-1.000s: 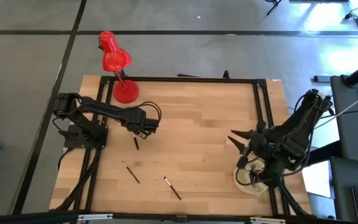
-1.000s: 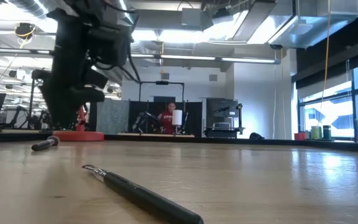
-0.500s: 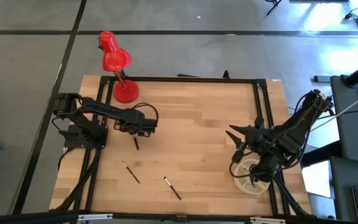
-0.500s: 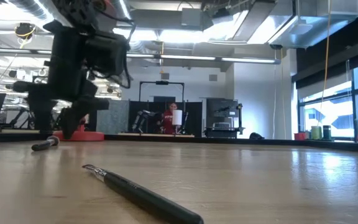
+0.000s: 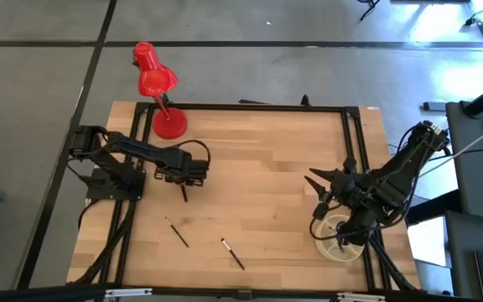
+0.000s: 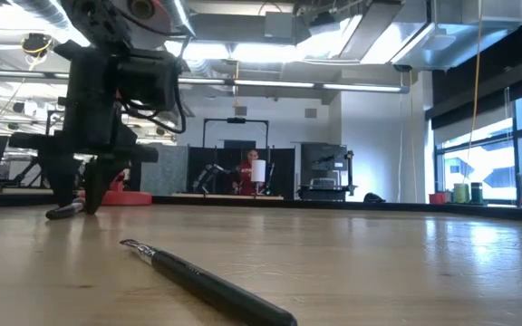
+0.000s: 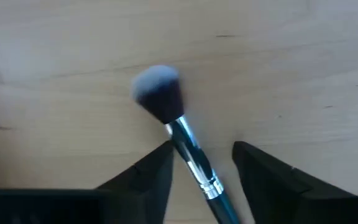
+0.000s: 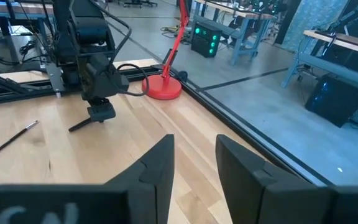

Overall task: Pick & Place Makeup Supplies
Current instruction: Put the makeup brush into the organizer

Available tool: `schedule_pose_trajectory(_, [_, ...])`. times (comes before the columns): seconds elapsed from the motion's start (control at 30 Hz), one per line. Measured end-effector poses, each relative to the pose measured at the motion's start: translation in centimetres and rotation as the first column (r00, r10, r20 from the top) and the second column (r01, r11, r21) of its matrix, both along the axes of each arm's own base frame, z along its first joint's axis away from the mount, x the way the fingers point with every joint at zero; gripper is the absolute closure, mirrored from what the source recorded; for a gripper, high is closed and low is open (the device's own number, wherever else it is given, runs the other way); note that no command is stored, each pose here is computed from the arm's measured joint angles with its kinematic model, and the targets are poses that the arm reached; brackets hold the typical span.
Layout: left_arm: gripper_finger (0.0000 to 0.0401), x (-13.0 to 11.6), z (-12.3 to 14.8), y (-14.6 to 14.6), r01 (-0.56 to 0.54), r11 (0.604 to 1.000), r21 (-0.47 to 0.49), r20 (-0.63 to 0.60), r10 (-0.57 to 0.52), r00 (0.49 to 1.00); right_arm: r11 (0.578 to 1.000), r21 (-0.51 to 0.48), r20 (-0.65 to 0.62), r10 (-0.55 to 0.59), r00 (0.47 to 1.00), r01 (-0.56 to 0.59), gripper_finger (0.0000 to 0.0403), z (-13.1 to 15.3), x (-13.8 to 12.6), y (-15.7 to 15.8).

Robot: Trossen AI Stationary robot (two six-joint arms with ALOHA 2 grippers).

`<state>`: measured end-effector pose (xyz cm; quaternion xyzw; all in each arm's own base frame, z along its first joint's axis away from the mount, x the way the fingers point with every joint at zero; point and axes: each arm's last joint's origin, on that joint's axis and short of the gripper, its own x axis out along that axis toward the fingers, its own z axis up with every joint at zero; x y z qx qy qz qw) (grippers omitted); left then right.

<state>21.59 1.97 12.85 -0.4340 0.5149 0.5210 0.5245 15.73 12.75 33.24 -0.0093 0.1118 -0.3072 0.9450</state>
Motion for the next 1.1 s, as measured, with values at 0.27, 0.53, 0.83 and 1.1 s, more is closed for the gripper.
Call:
schedule_pose_trajectory(0.27, [0.034, 1.0, 0.3, 0.4, 0.065, 0.997, 0.032, 0.054, -0.066, 0.996, 1.0, 0.014, -0.007, -0.005, 1.0, 0.005, 0.0284, 0.0, 0.1, -0.1])
schedule_pose_trajectory(0.53, [0.0346, 6.3, 4.9, 0.6, 0.14, 0.942, 0.306, 0.297, -0.234, 0.926, 0.993, 0.059, -0.018, -0.097, 0.995, 0.098, 0.0284, -1.1, 1.3, -1.6])
schedule_pose_trajectory(0.83, [0.0338, 11.8, 12.3, -2.8, 0.042, 0.742, 0.669, 0.593, -0.567, 0.571, 0.959, 0.2, -0.137, -0.177, 0.975, 0.202, 0.0305, -5.4, 1.9, -5.9])
schedule_pose_trajectory(1.1, [0.035, 13.8, 13.7, -4.7, 0.016, 0.631, 0.776, 0.592, -0.736, 0.329, 0.903, 0.292, 0.102, 0.297, 0.949, -0.314, 0.0337, -7.3, 3.7, -7.2])
